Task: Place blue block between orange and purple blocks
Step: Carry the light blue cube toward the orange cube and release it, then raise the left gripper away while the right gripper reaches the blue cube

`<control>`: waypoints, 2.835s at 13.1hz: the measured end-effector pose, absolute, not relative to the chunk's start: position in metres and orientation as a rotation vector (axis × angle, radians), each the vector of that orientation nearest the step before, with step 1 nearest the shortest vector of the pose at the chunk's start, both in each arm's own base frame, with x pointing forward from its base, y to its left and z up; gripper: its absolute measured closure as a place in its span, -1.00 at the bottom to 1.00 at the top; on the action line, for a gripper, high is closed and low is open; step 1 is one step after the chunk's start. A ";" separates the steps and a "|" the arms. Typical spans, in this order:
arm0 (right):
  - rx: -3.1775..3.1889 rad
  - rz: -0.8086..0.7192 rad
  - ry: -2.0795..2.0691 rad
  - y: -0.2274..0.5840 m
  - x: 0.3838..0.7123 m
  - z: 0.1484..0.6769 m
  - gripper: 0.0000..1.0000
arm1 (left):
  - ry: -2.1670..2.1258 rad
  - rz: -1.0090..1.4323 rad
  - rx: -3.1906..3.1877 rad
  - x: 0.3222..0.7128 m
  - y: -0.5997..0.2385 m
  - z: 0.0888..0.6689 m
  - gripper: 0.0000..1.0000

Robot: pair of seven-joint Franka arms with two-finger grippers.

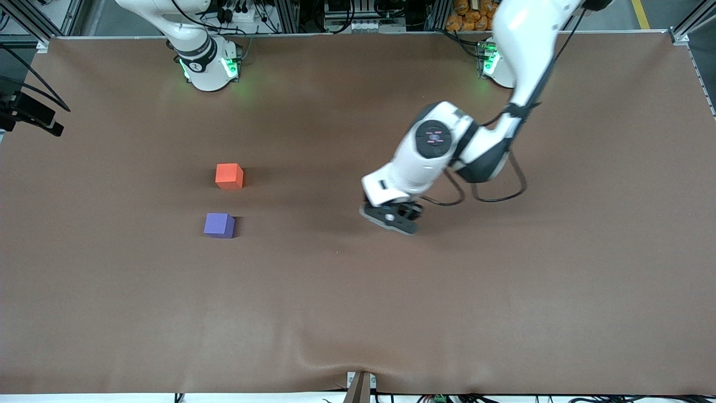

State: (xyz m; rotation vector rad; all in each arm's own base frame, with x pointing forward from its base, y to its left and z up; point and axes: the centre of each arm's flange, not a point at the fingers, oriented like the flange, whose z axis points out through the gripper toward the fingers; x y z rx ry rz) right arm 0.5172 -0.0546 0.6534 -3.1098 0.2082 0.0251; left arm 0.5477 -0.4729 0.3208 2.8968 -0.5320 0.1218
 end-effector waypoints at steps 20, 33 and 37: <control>-3.110 0.053 0.200 -0.052 0.522 0.645 -1.00 | -0.197 0.246 3.039 0.564 -0.509 0.411 -1.00; -3.034 0.313 0.066 0.144 0.558 0.563 -1.00 | 0.350 0.092 3.138 0.633 -0.103 0.618 -1.00; -3.054 0.273 0.205 0.272 0.562 0.498 -1.00 | 0.308 0.110 3.143 0.625 -0.060 0.638 -1.00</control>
